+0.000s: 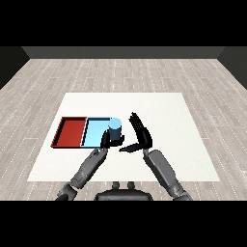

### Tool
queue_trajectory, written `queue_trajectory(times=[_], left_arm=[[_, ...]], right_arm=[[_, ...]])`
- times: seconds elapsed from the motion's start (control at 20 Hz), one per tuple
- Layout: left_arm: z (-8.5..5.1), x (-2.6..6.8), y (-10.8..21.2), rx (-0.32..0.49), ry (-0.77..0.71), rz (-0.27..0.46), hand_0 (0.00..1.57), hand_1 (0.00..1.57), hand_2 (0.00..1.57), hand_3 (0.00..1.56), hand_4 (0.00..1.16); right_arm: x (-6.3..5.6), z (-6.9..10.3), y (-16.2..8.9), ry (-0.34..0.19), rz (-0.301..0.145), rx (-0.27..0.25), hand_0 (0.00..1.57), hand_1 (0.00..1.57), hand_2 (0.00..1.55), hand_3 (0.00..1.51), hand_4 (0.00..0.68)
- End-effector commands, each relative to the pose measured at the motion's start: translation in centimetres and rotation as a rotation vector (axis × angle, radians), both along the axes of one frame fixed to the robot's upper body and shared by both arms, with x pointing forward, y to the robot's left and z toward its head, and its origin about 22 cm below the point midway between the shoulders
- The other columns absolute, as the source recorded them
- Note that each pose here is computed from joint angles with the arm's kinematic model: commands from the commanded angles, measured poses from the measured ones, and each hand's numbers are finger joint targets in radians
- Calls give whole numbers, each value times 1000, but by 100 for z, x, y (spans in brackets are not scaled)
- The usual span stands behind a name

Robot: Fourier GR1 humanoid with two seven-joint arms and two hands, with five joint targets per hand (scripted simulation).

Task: Pick the blue can and put it in the blue box

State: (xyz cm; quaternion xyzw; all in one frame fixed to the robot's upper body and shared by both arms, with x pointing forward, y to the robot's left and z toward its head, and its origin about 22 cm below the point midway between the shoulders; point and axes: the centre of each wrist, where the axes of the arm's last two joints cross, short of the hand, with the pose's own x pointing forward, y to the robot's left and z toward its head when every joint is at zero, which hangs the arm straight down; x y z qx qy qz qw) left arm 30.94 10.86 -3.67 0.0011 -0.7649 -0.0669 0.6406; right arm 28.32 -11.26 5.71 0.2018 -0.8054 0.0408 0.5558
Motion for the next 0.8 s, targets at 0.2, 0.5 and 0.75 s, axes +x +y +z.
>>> queue_trajectory(times=[0.2, 0.5, 0.75], left_arm=[[-54, 35, 50, 44, 9, 34, 1571, 1571, 1569, 1487, 1127], [-10, 277, 447, 131, 30, 118, 1571, 1571, 1571, 1501, 1132], [-206, 306, 1248, 174, 157, 277, 1571, 1571, 1571, 1496, 1120]], right_arm=[[-351, 105, -708, -45, -123, 85, 0, 0, 0, 0, 0], [-354, -27, -1202, -60, -256, 101, 0, 0, 0, 0, 0], [-405, 42, -1287, -50, -269, 65, 0, 0, 0, 0, 0]])
